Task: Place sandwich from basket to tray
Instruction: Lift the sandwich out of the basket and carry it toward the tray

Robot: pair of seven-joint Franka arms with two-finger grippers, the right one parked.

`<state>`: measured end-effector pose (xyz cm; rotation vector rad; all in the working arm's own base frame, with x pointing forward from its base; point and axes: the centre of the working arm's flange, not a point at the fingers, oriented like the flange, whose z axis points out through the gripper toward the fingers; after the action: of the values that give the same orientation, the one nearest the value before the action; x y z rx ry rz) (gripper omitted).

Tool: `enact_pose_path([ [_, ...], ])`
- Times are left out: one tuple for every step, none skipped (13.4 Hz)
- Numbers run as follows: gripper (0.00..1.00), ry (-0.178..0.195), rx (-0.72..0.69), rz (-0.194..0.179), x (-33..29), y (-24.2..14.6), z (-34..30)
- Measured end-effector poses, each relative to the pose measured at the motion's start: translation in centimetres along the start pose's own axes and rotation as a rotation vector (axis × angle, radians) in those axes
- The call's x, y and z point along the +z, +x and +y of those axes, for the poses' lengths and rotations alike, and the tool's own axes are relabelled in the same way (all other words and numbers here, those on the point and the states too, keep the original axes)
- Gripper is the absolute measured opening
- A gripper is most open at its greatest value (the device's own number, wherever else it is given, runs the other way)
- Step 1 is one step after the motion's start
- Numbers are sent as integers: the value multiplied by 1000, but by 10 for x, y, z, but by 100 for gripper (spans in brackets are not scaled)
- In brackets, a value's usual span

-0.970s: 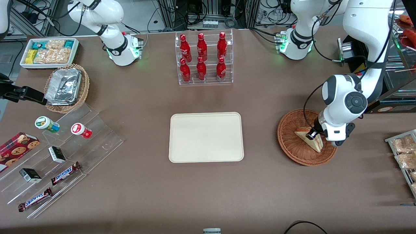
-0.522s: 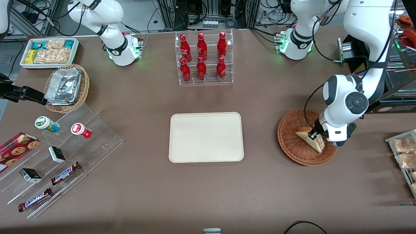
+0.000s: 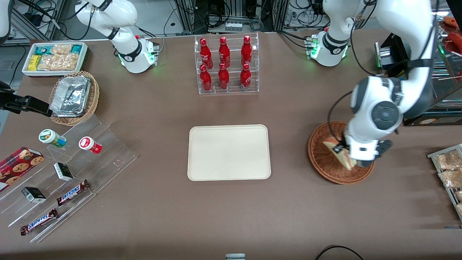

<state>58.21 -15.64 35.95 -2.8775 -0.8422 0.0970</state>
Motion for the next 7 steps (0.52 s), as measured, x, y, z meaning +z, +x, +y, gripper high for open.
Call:
enact_pose_path([
  [15, 5, 61, 4, -6, -21, 18],
  [15, 2, 124, 16, -13, -43, 38],
  [15, -7, 189, 32, -21, -67, 58],
  [15, -17, 259, 48, -30, -90, 76],
  [15, -26, 334, 63, -38, -113, 94],
  [15, -33, 404, 75, -44, -136, 113],
  [15, -30, 460, 79, -45, -158, 133],
])
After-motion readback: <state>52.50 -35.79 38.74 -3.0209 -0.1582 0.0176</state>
